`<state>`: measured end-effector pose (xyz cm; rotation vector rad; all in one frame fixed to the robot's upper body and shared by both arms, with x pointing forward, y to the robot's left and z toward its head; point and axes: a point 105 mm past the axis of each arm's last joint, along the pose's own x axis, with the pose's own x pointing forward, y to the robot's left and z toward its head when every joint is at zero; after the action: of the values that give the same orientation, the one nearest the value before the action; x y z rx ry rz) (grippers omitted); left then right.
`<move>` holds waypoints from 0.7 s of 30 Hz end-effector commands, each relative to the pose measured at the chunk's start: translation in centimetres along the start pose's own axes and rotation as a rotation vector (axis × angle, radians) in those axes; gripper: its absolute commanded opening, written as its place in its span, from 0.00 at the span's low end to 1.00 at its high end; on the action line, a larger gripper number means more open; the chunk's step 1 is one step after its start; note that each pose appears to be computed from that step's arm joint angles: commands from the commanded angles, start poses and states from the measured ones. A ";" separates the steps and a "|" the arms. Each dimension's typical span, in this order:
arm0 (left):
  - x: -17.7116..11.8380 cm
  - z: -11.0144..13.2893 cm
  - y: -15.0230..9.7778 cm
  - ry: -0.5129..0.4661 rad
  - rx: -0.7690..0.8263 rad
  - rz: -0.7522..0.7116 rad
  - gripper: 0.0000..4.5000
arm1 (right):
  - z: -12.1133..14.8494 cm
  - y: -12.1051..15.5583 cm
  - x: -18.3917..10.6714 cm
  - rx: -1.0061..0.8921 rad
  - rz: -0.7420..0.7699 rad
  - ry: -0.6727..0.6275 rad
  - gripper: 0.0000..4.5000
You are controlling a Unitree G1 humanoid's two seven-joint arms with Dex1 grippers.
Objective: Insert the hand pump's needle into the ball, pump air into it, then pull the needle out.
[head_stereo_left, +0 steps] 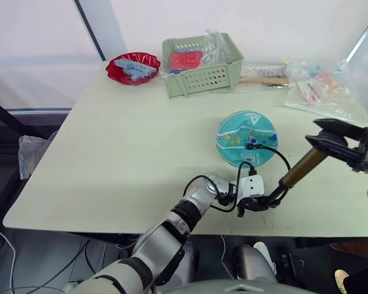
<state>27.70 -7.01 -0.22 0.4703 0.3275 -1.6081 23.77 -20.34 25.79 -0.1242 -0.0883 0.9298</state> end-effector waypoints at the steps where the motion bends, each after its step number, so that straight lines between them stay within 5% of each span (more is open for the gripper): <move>1: -1.0 -7.1 -1.9 0.225 -0.151 -0.012 0.21 | 4.0 0.1 -0.6 -0.100 -0.021 -0.082 0.40; 10: -1.0 -7.1 -1.9 0.226 -0.151 -0.013 0.21 | 4.5 0.3 -0.5 -0.104 -0.031 -0.085 0.40; 21: -1.1 -7.1 -1.9 0.228 -0.152 -0.010 0.21 | -4.9 3.3 1.1 0.042 0.033 0.069 0.40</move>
<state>27.81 -6.66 -0.44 0.4765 0.3356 -1.5988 22.75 -18.94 22.52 -0.1407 -0.0668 0.9073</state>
